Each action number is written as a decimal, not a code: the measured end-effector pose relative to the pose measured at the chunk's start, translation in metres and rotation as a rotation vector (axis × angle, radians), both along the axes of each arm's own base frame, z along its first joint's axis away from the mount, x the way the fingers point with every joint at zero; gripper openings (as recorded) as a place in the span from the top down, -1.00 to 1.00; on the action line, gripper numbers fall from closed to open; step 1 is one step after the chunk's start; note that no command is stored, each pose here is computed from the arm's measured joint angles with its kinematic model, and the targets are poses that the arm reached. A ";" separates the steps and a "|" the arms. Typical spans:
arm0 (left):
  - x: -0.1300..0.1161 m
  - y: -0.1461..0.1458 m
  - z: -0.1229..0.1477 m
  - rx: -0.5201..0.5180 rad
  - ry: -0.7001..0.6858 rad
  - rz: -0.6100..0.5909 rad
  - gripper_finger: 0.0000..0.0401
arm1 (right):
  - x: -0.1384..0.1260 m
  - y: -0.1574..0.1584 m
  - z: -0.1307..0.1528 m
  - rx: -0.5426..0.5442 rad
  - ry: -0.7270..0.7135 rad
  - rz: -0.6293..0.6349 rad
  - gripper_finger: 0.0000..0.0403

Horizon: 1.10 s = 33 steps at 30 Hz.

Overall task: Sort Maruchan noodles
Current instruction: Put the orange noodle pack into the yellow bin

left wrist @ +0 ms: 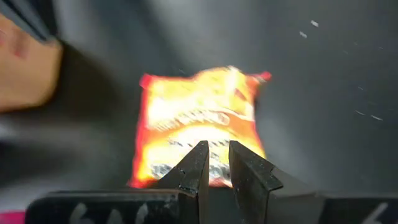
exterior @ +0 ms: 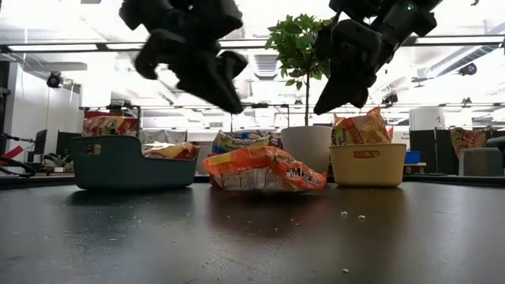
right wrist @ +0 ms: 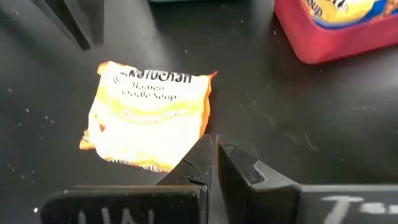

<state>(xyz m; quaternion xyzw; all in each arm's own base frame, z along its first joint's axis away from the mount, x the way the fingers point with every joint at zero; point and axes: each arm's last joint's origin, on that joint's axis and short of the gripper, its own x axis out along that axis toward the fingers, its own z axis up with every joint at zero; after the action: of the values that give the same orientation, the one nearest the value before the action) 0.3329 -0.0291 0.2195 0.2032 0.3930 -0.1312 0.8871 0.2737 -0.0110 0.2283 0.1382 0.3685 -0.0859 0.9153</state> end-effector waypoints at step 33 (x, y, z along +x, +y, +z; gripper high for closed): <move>-0.020 -0.012 -0.063 -0.114 -0.140 0.027 0.78 | -0.002 0.060 0.002 0.202 -0.124 -0.289 0.94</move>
<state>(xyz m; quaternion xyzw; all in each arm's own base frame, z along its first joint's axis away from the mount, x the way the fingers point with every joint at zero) 0.3126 -0.0414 0.1561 0.1557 0.3244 -0.1271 0.9243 0.2718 0.0487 0.2299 0.2858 0.2942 -0.1704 0.8959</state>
